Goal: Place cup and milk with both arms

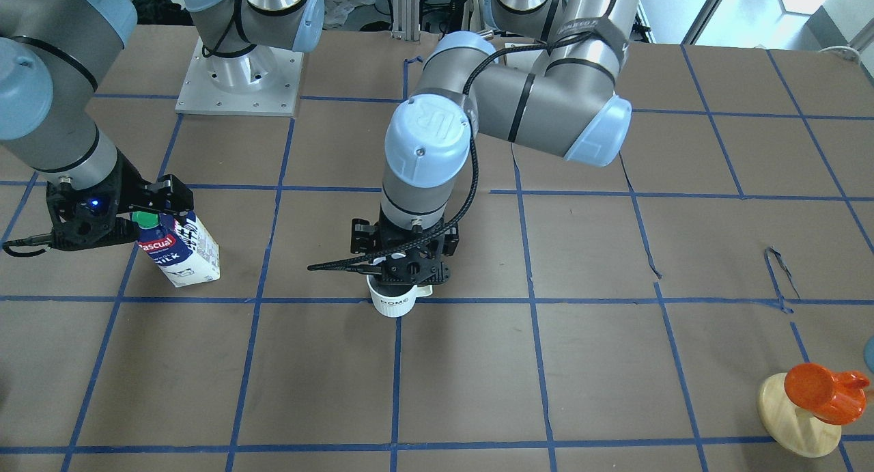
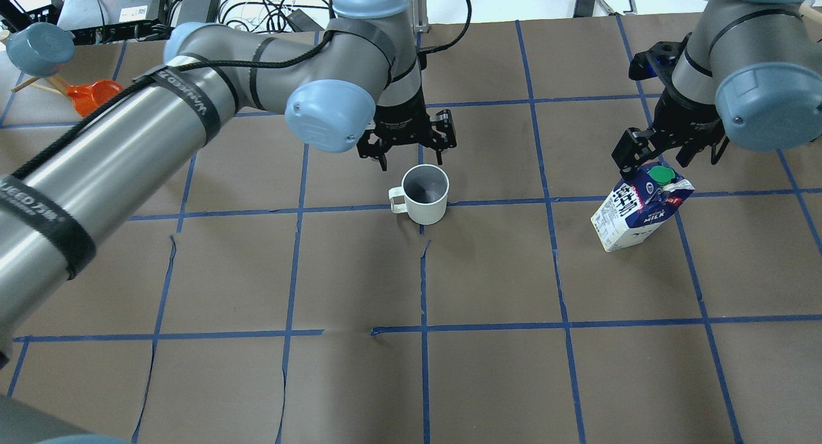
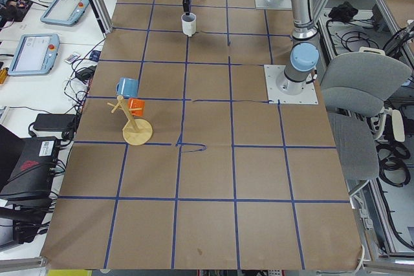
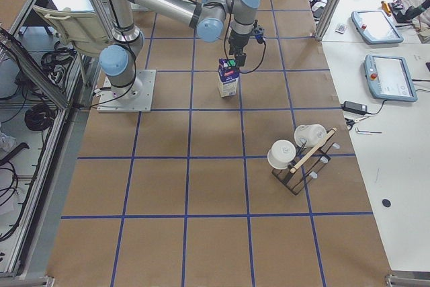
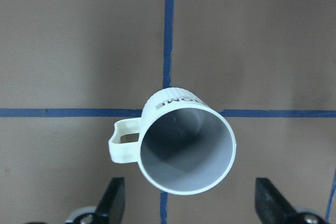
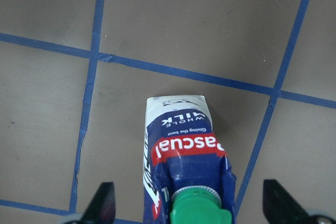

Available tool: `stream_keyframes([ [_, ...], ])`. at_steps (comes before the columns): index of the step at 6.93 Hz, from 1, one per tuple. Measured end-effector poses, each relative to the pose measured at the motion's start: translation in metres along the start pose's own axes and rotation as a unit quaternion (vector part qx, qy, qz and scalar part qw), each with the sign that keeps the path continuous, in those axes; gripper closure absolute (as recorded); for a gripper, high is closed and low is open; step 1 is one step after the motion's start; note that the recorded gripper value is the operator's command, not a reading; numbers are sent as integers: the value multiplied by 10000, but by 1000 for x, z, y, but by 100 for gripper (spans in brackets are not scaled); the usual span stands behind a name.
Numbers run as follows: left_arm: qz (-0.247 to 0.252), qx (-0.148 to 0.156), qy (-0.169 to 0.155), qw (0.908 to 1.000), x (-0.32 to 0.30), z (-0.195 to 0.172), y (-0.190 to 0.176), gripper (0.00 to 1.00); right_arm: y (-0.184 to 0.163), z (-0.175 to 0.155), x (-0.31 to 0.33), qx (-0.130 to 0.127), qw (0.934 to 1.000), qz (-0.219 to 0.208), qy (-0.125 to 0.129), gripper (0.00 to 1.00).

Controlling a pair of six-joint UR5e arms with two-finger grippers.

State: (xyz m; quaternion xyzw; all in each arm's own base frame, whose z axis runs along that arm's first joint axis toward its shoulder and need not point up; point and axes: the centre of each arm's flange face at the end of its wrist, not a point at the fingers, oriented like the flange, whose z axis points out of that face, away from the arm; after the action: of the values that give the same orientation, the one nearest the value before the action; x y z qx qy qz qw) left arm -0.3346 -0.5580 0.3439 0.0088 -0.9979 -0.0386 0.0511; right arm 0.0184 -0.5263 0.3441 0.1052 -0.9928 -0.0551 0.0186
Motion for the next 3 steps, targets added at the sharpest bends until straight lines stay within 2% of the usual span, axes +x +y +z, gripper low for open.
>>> stream_keyframes([
  [1, -40, 55, 27, 10000, -25, -33, 4, 0, 2, 4, 3, -34, 10000, 35, -19, 13],
  [2, -182, 165, 63, 9997, -58, -69, 8, 0, 4, 6, 6, -53, 10000, 50, -34, 15],
  [3, -293, 227, 62, 9993, -88, -101, 18, 0, 4, 7, 7, -64, 10000, 37, -48, 25],
])
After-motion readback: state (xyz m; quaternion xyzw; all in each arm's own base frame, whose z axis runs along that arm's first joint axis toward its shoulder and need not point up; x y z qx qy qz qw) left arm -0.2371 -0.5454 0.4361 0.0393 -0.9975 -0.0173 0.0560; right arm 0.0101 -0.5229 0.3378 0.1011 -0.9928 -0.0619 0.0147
